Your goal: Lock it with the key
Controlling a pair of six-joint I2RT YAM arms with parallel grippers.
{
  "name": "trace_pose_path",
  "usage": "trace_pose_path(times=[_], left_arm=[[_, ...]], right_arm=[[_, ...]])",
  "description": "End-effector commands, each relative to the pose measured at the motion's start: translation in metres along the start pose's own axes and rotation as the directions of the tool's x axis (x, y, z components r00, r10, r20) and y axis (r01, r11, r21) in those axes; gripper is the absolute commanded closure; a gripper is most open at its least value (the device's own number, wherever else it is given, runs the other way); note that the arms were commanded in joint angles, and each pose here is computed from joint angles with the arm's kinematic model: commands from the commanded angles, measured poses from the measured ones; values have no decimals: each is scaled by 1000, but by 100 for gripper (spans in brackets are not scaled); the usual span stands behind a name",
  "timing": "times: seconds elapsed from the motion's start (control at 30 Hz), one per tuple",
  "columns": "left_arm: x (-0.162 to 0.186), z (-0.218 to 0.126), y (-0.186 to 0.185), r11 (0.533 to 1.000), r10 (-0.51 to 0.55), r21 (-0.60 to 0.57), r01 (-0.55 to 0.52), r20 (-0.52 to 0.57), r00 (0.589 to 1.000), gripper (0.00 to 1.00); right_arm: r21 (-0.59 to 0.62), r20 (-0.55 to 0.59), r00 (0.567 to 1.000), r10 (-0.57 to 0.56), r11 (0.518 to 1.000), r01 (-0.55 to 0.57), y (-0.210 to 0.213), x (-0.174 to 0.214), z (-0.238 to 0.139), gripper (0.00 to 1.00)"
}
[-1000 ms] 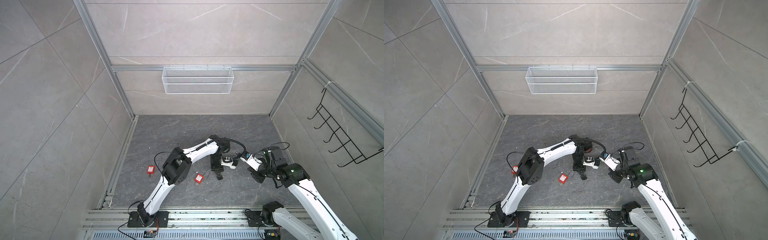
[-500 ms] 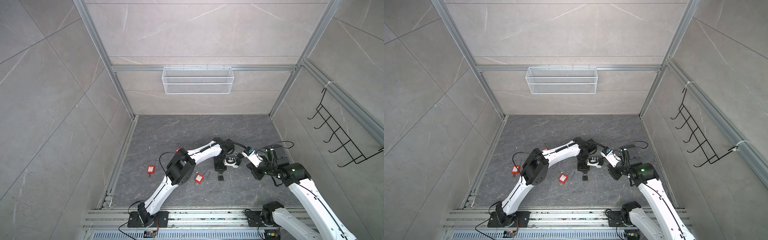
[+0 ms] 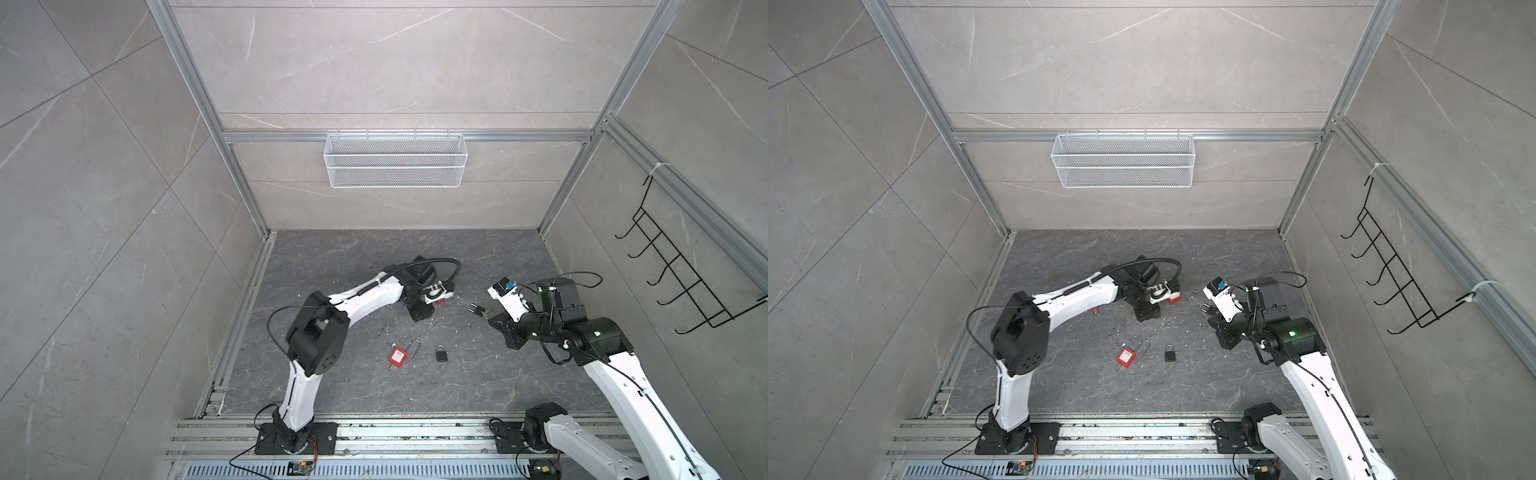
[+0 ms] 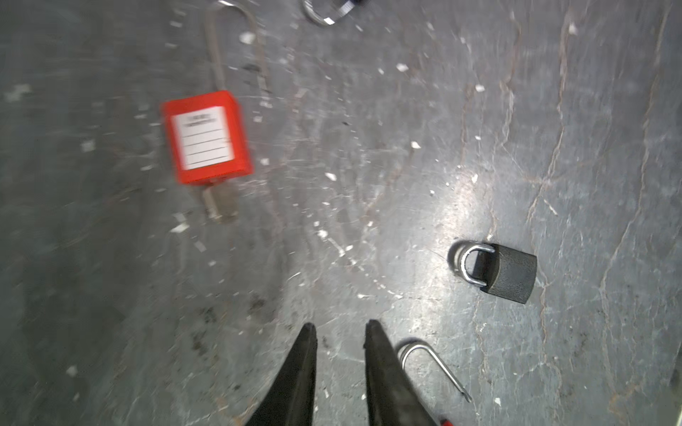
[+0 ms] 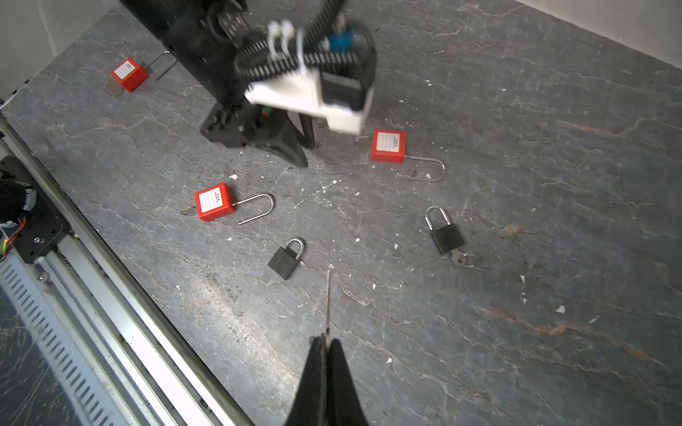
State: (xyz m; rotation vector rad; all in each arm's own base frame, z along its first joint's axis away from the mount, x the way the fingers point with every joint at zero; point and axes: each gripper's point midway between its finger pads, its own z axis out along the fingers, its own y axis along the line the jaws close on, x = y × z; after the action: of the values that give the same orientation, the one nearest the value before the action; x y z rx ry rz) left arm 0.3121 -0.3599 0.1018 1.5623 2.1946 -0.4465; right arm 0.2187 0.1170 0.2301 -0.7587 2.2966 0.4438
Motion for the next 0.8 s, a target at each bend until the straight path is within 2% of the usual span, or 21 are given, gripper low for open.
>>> trace_pose_path(times=[0.0,0.07,0.17,0.23,0.33,0.4,0.6,0.77], left_arm=[[-29,-48,16,993,-72,-79,93,236,969,73],[-22,-69,21,983,-116,-105,153,299,947,74],[-20,-104,25,957,-222,-77,281,432,874,73],[-18,-124,20,957,-200,-91,276,485,852,73],[-6,-144,11,951,-197,-105,291,519,832,73],[3,-155,8,939,-231,-93,330,538,811,73],[25,-178,-4,929,-237,-107,353,561,793,75],[40,-190,-2,905,-247,-160,395,561,791,75]], right_arm=[[-50,36,990,136,990,-134,7,-9,0,100],[-73,38,975,218,974,-214,7,-11,8,100],[-91,27,938,346,935,-343,5,-10,27,100],[-59,-9,917,399,915,-399,4,-3,44,100],[-1,-99,915,392,919,-394,14,12,75,100],[38,-144,896,420,907,-419,16,22,94,100],[134,-204,828,522,853,-504,10,59,138,100],[164,-274,805,527,850,-501,10,84,158,100]])
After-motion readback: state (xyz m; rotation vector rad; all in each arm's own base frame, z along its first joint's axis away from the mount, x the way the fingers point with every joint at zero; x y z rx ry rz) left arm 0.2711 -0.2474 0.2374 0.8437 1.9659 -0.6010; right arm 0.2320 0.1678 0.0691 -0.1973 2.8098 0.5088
